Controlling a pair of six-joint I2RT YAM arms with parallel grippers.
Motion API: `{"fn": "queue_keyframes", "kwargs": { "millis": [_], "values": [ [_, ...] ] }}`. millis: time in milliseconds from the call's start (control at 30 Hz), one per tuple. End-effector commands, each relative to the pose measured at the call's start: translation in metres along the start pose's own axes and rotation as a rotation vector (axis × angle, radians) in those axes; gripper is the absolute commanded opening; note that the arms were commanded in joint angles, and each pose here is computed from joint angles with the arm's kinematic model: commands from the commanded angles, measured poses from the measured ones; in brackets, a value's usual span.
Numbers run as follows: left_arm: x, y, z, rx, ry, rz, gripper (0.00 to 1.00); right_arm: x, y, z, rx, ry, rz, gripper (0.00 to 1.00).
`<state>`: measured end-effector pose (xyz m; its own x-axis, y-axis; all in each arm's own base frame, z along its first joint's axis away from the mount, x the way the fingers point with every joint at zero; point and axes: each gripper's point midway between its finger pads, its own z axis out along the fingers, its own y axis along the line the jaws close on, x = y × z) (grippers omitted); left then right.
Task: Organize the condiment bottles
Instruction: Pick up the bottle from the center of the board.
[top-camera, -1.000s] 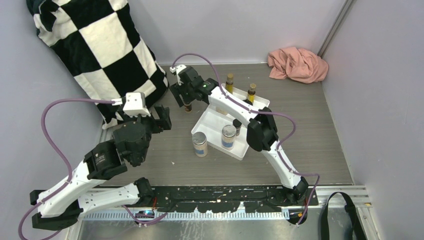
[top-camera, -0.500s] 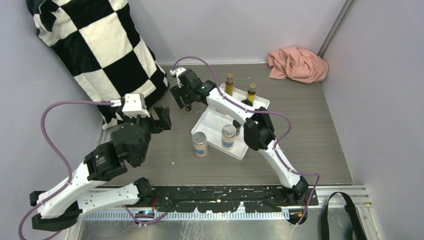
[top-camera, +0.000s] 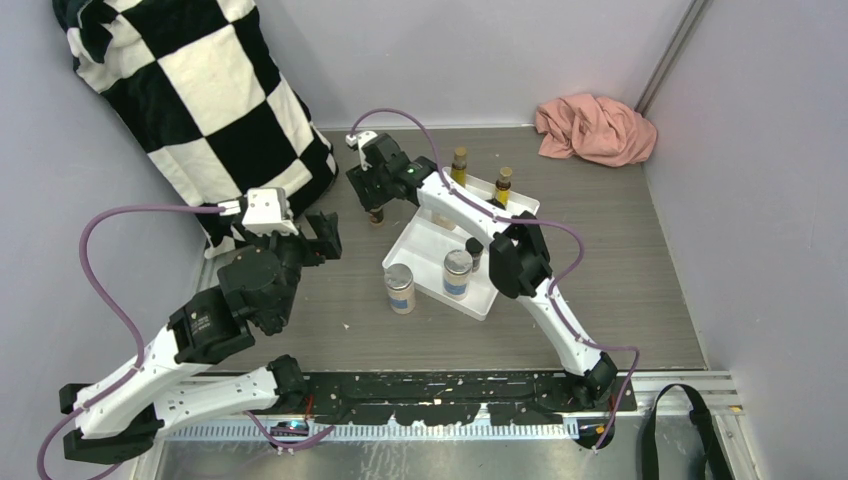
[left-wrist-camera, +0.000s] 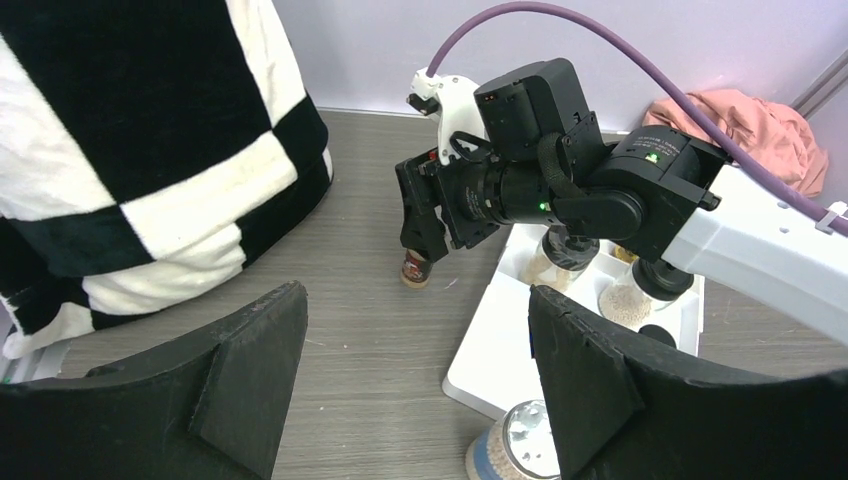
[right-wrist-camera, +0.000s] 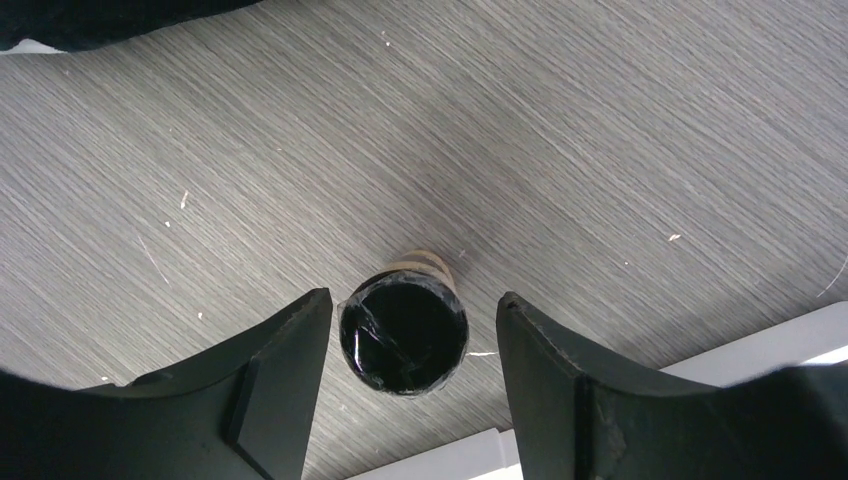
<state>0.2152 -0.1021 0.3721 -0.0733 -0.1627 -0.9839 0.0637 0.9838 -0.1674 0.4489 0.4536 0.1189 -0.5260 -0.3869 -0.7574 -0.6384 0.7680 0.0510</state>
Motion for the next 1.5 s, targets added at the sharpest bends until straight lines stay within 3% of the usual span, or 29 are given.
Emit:
{"fn": "queue_keyframes", "kwargs": {
  "millis": [0, 267, 533, 800, 1000, 1467],
  "values": [
    [-0.012, 0.001, 0.0, -0.003, -0.041, -0.052, 0.82, -0.024, 0.001, -0.003, -0.022, -0.069, 0.013, 0.66],
    [-0.012, 0.0, 0.001, -0.006, -0.044, -0.046, 0.82, -0.021, -0.001, 0.0, -0.027, -0.059, 0.018, 0.6],
    [-0.012, 0.0, 0.001, -0.004, -0.044, -0.047, 0.82, -0.016, -0.002, 0.001, -0.024, -0.04, 0.026, 0.46],
    [-0.013, 0.0, 0.0, -0.002, -0.041, -0.056, 0.82, -0.015, -0.002, -0.004, -0.023, -0.033, 0.029, 0.17],
    [-0.013, 0.001, -0.001, -0.003, -0.037, -0.064, 0.82, -0.021, -0.002, -0.012, -0.024, -0.042, 0.025, 0.02],
    [-0.014, 0.003, -0.002, -0.008, -0.037, -0.071, 0.82, -0.048, -0.002, -0.043, -0.024, -0.091, 0.003, 0.01]
  ]
}}
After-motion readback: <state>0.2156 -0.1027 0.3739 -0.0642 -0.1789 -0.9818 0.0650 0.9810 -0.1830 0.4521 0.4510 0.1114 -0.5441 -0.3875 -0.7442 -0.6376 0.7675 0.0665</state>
